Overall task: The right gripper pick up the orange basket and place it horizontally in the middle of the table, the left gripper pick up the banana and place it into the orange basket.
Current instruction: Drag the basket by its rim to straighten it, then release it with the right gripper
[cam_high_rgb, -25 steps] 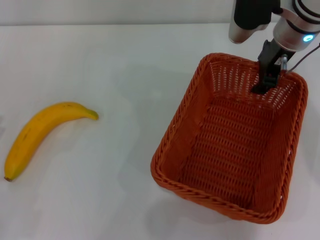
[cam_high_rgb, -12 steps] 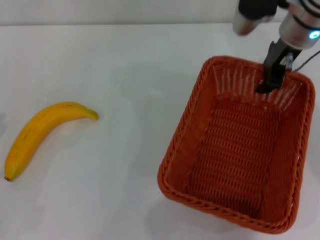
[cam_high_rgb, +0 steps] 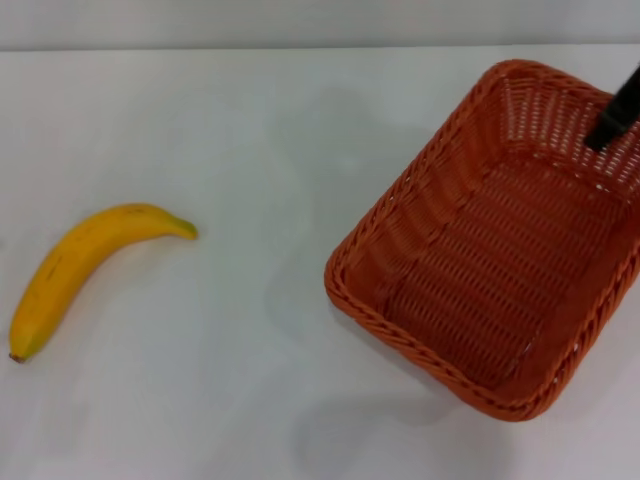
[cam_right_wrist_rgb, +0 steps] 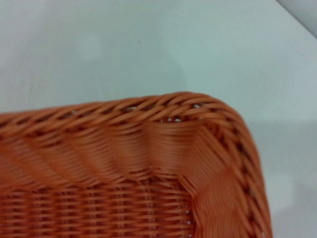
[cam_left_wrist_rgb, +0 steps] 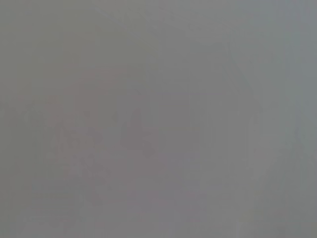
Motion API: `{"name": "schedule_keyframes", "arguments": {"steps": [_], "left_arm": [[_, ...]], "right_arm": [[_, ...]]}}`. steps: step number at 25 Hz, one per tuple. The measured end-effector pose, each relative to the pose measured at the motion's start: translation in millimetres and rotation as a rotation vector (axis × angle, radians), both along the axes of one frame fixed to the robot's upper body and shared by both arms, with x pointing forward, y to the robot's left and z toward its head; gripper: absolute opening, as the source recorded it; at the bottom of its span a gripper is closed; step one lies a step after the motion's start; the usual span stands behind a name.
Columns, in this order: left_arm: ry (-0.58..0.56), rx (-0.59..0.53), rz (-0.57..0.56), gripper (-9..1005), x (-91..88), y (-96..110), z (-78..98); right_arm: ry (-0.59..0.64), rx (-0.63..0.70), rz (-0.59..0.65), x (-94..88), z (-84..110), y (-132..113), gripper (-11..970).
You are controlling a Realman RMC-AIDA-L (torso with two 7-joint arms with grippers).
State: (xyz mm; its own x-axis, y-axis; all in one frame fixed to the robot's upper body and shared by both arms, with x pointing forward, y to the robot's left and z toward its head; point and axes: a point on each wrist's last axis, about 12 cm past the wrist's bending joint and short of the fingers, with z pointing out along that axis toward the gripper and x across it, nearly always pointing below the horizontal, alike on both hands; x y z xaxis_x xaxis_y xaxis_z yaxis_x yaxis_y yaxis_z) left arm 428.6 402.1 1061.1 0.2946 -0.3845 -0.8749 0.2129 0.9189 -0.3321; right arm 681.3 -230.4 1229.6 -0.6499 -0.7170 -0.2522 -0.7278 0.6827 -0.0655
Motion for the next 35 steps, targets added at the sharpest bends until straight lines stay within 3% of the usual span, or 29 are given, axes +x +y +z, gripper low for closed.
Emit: {"name": "schedule_keyframes", "arguments": {"steps": [7, 14, 26, 35], "left_arm": [[0.004, 0.012, -0.008, 884, 20.5, -1.3, 4.7], [0.013, 0.043, -0.020, 884, 36.2, -1.5, 9.6], [0.001, 0.064, -0.027, 884, 45.2, 2.6, 16.6], [0.000, 0.072, -0.027, 883, 45.5, 3.9, 17.8]], "right_arm": [[0.145, 0.229, -0.214, -18.0, 7.5, -56.7, 157], [0.269, 0.328, -0.361, -42.4, -4.1, -86.7, 119], [0.365, 0.727, -0.536, -70.5, -30.3, -96.6, 162], [0.292, 0.738, -0.615, -80.4, -52.2, -79.7, 194]]}}
